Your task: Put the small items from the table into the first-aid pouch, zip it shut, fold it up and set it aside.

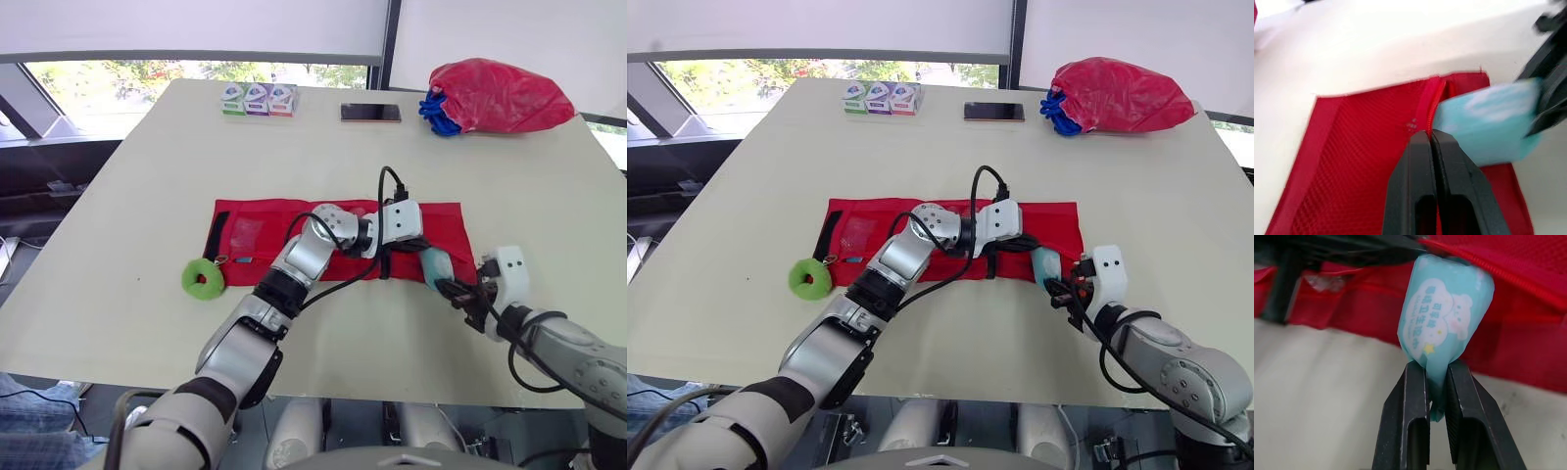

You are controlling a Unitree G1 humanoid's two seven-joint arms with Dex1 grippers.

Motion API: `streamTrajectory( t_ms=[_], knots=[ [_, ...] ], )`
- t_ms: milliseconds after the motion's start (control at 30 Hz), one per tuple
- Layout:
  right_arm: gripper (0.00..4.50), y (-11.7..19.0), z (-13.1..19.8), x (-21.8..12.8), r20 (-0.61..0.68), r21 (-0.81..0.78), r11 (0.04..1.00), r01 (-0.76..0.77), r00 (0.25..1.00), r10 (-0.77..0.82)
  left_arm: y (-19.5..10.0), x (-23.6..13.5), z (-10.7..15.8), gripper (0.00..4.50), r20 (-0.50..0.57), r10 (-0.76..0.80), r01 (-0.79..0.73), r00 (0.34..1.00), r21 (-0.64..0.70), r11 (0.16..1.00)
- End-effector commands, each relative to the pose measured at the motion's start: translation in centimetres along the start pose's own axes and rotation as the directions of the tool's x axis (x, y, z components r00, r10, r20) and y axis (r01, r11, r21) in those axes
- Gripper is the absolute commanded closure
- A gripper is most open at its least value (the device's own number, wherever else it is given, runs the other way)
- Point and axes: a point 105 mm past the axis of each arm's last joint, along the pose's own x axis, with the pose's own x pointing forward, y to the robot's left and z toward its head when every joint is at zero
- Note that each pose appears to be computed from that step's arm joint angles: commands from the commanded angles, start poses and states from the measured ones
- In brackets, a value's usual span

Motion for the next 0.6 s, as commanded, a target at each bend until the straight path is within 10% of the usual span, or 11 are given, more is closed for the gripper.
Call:
streamTrajectory(
  t_ms=[33, 167, 467, 600],
  knots=[
    [4.48, 0.1, 2.0, 0.8, 0.097, 0.017, 0.999, 0.029, 0.995, -0.031, -1.2, 0.7, 2.0, 4.50, 0.071, -0.048, 0.045, 0.996, 0.055, 0.998],
    [4.48, -1.2, 3.0, 2.3, 0.168, 0.067, 0.987, 0.146, 0.973, -0.155, -1.8, 1.3, 1.6, 4.50, 0.063, -0.064, 0.062, 0.996, 0.041, 0.997],
    [0.27, 0.0, 1.7, 0.6, 0.133, -0.085, 0.994, 0.075, 0.989, -0.063, 0.0, 1.4, 0.8, 4.50, 0.052, 0.022, -0.022, 0.998, -0.012, 1.000],
    [0.27, 0.9, 1.3, -1.4, 0.113, -0.159, 0.987, -0.015, 0.993, 0.033, 0.4, 1.5, 0.9, 4.50, 0.058, 0.034, -0.033, 0.998, -0.018, 0.999]
  ],
)
